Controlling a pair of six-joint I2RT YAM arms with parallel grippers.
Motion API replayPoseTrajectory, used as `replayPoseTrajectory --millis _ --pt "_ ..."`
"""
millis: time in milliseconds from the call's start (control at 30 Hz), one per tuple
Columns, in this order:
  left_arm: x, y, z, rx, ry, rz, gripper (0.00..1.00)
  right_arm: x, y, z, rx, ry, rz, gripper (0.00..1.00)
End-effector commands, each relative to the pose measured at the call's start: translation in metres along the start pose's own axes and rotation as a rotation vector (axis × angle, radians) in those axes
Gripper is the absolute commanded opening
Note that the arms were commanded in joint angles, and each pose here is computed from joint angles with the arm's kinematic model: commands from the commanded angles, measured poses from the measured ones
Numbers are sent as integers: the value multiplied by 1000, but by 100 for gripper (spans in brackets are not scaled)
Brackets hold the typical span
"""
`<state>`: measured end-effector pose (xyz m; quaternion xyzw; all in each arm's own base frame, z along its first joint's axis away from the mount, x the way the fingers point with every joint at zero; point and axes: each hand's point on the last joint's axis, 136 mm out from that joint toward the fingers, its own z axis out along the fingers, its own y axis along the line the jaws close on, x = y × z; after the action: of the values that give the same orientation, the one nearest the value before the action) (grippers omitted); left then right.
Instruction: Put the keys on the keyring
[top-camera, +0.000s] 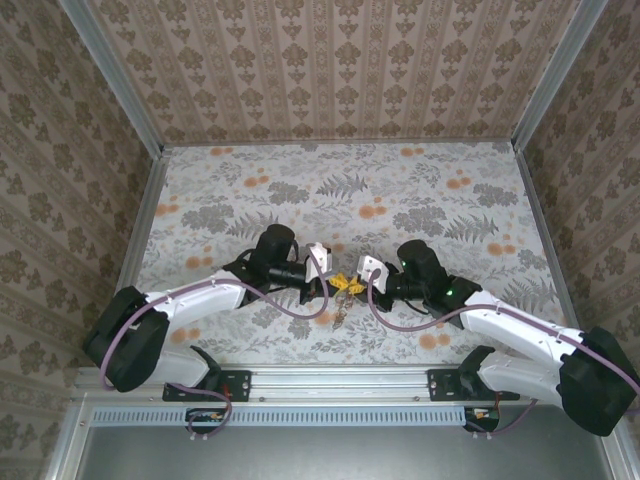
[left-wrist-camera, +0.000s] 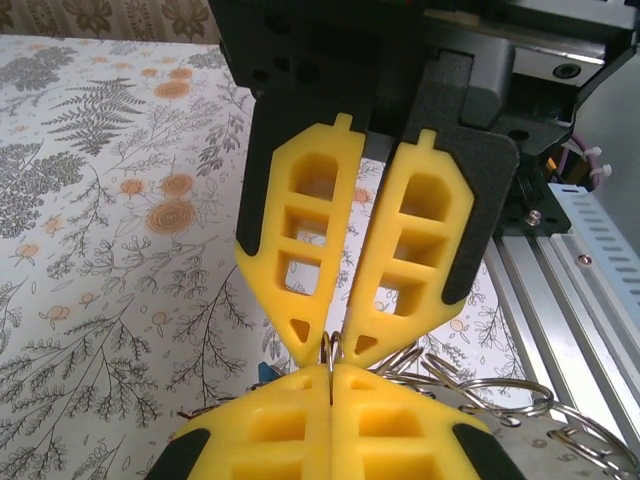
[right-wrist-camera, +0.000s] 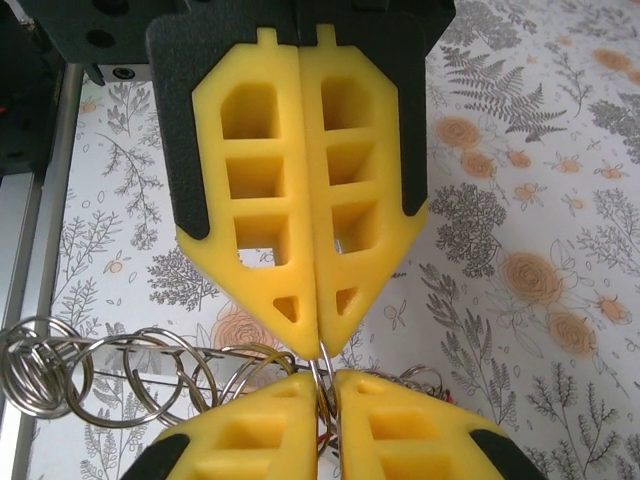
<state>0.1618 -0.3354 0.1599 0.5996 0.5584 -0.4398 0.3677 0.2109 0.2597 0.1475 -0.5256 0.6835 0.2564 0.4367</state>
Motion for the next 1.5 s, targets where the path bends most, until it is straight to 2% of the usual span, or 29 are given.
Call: replayPoseTrajectory --millis 0,100,200,267,300,400,600,833,933,1000,1067,1233,1333,1467 --pt "-17 -7 -3 39 -72 27 0 -9 -7 -2 34 -50 -4 8" --pt "-15 -6 -3 31 -66 22 0 -7 -10 -4 51 -28 -15 0" --pt "-8 -3 -2 13 -18 17 0 -9 -10 -7 46 -3 -34 0" --pt "-2 -1 -1 0 27 23 13 -12 -9 -9 33 8 -45 0" --pt "0 -2 0 -6 49 34 16 -13 -8 -9 23 19 -48 0" --pt "3 1 3 -18 95 50 21 -15 -6 -9 -7 39 -53 0" --pt "1 4 7 -11 119 64 22 -17 -3 -9 -37 59 -57 0" --pt "3 1 11 12 141 65 19 -26 -2 -12 -44 44 -67 0" --pt "4 0 12 27 153 63 11 -29 -2 -12 -46 34 -69 0" --pt "1 -1 12 34 145 67 0 -29 -2 -12 -45 37 -66 0" --pt "-3 0 12 31 127 72 0 -29 -3 -12 -33 34 -59 0" --pt "-17 2 7 10 10 56 0 -18 -9 -14 32 -14 -42 13" --pt "-24 2 3 2 -59 50 0 -11 -8 -14 36 -39 -11 15" --pt "-27 -1 1 17 -85 45 0 -6 -9 -12 44 -66 14 17"
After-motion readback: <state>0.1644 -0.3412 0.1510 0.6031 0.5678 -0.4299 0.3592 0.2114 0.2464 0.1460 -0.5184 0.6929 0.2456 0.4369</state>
